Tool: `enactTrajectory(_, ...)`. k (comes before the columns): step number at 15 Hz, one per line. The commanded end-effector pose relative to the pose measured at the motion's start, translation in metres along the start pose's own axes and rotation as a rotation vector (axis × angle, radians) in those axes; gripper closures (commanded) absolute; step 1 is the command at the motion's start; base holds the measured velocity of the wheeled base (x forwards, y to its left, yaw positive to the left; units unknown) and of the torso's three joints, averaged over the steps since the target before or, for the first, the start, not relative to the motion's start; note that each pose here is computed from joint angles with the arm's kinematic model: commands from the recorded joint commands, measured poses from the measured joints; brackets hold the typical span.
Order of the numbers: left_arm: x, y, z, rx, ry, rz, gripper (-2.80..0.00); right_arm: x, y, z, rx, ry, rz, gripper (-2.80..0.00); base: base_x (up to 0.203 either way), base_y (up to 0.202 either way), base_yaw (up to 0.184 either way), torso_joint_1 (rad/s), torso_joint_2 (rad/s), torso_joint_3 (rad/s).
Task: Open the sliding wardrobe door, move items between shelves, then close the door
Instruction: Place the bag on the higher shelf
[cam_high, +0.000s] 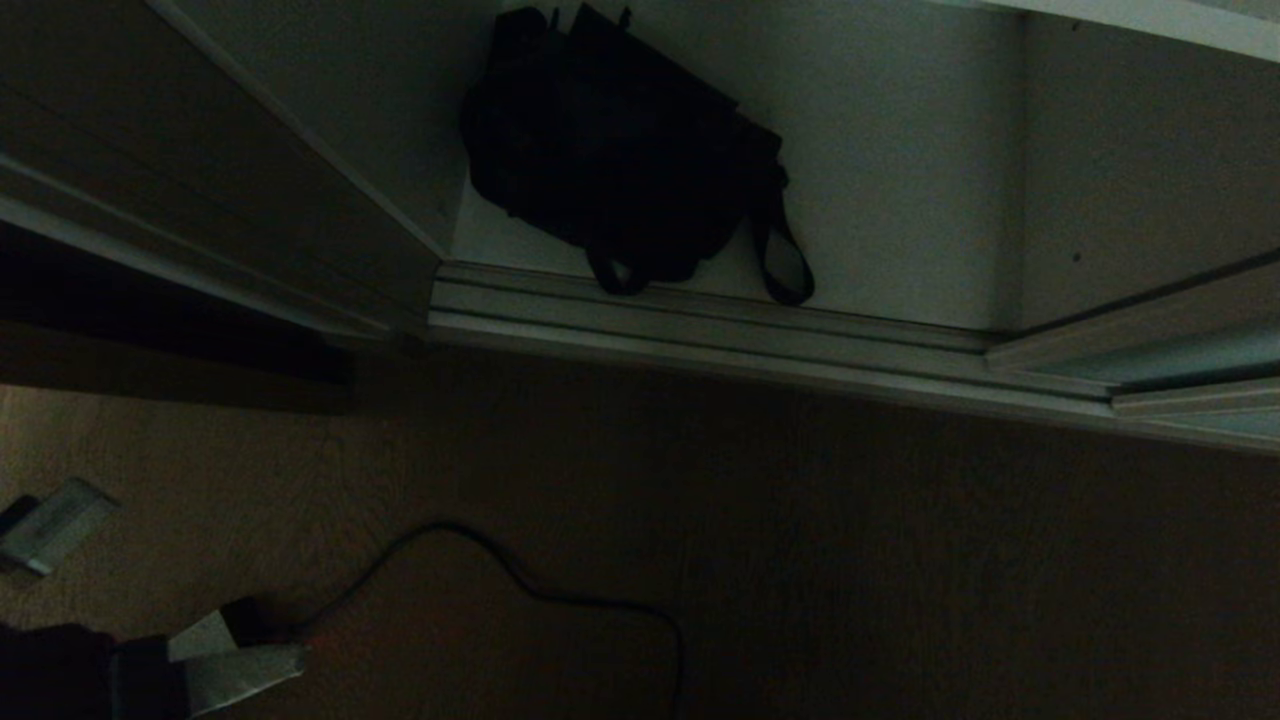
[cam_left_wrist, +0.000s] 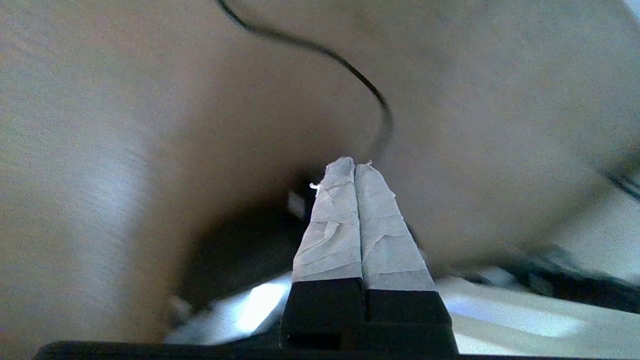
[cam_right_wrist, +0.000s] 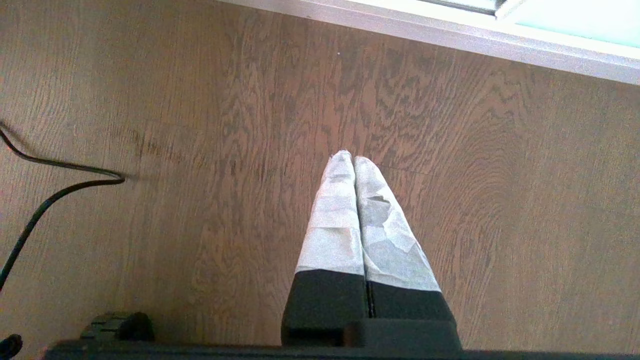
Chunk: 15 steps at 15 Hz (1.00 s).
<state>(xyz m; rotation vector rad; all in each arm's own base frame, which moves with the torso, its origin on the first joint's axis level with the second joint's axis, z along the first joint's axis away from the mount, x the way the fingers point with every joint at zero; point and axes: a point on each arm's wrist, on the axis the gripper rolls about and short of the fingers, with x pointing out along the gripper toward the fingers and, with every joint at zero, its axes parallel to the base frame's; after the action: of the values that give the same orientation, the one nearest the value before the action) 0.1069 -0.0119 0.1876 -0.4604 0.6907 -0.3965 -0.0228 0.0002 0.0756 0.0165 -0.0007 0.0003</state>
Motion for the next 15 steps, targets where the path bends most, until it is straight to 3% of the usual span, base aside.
enactTrajectory(1, 0.042, 0.015, 0.019, -0.097, 0.162, -0.017, 0.00, 0.000, 0.000, 0.000, 0.000, -0.001, 0.000, 0.00, 0.000, 0.000, 0.000, 0.000, 0.00, 0.000)
enactTrajectory(7, 0.144, 0.016, 0.083, -0.181, 0.251, -0.092, 0.00, 0.000, 0.000, 0.000, 0.000, -0.003, 0.000, 0.00, 0.000, 0.000, 0.000, 0.000, 0.00, 0.000)
enactTrajectory(12, 0.203, -0.004, 0.156, -0.217, 0.139, -0.178, 0.00, 0.000, 0.000, 0.000, 0.000, -0.001, 0.001, 0.00, 0.000, 0.000, 0.000, 0.000, 0.00, 0.000)
enactTrajectory(15, 0.228, -0.012, 0.183, -0.255, 0.059, -0.237, 0.00, 0.000, 0.000, 0.000, 0.000, -0.001, 0.000, 0.00, 0.000, 0.000, 0.000, 0.000, 0.00, 0.000)
